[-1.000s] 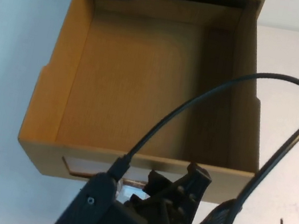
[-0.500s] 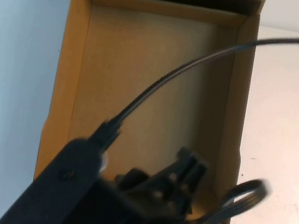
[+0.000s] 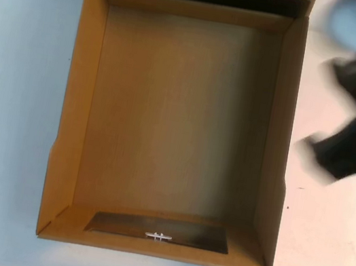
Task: Open the shoe box
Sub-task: 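Pull the top drawer of the cardboard box fully open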
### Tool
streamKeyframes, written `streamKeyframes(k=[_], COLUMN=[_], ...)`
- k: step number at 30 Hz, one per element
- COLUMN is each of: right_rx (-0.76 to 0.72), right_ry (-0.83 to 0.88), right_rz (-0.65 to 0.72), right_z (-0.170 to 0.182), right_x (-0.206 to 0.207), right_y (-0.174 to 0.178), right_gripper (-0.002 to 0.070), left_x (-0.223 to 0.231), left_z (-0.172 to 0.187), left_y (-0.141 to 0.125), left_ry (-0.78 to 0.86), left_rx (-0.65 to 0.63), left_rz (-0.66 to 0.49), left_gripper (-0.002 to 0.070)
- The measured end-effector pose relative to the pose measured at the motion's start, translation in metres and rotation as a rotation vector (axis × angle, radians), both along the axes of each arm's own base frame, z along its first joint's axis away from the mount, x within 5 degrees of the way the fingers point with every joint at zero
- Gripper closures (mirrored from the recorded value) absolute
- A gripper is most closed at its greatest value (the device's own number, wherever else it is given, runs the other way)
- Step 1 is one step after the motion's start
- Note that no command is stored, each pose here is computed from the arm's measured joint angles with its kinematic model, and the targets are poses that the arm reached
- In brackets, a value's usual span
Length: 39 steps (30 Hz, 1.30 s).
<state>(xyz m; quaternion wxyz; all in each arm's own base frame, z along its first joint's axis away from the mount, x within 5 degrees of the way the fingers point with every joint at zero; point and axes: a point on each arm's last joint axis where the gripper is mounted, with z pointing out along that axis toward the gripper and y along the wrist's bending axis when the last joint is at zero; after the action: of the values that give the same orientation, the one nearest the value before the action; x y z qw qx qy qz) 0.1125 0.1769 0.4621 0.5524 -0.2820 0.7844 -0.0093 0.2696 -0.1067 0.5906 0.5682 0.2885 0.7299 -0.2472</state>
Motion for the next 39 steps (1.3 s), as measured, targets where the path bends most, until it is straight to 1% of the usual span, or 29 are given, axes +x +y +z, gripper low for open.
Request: streamKeyframes(k=[5,8,11,15,18,22,27,31,34,36,39], right_rx=[0.060,0.092,0.114,0.104,0.086,0.070,0.102,0.132,0.147,0.159,0.178], right_ry=[-0.017,-0.016,0.002,0.030,0.060,0.108,0.166,0.204,0.211,0.219,0.242], right_rz=[-0.157,-0.242,-0.325,-0.408,-0.461,-0.530,-0.547,-0.562,-0.563,-0.558,-0.548], right_z=[0.015,0.020,0.021,0.019,0.014,0.001,-0.018,-0.032,-0.042,-0.050,-0.063], right_x=[0.015,0.020,0.023,0.028,0.033,0.041,0.053,0.060,0.065,0.069,0.073], right_y=[-0.051,-0.074,-0.095,-0.112,-0.121,-0.131,-0.137,-0.142,-0.144,-0.144,-0.143], right_gripper=[0.0585,0.0634,0.0673,0.0685,0.0687,0.0689,0.0688,0.0689,0.0689,0.0689,0.0689], left_x=[-0.051,-0.080,-0.105,-0.129,-0.153,-0.185,-0.214,-0.237,-0.247,-0.247,-0.235], left_z=[0.021,0.021,0.006,-0.024,-0.054,-0.104,-0.178,-0.230,-0.267,-0.289,-0.326], left_y=[0.021,0.034,0.045,0.053,0.060,0.069,0.080,0.088,0.091,0.091,0.088], left_ry=[-0.095,-0.103,-0.059,-0.026,-0.045,-0.093,-0.188,-0.302,-0.353,-0.352,-0.261], left_rx=[0.061,0.118,0.177,0.196,0.167,0.140,0.091,0.020,-0.046,-0.100,-0.118], left_rz=[0.102,0.178,0.225,0.256,0.285,0.321,0.378,0.426,0.445,0.448,0.452], left_gripper=[0.0679,0.0679,0.0679,0.0679,0.0679,0.0679,0.0679,0.0679,0.0679,0.0679,0.0679])
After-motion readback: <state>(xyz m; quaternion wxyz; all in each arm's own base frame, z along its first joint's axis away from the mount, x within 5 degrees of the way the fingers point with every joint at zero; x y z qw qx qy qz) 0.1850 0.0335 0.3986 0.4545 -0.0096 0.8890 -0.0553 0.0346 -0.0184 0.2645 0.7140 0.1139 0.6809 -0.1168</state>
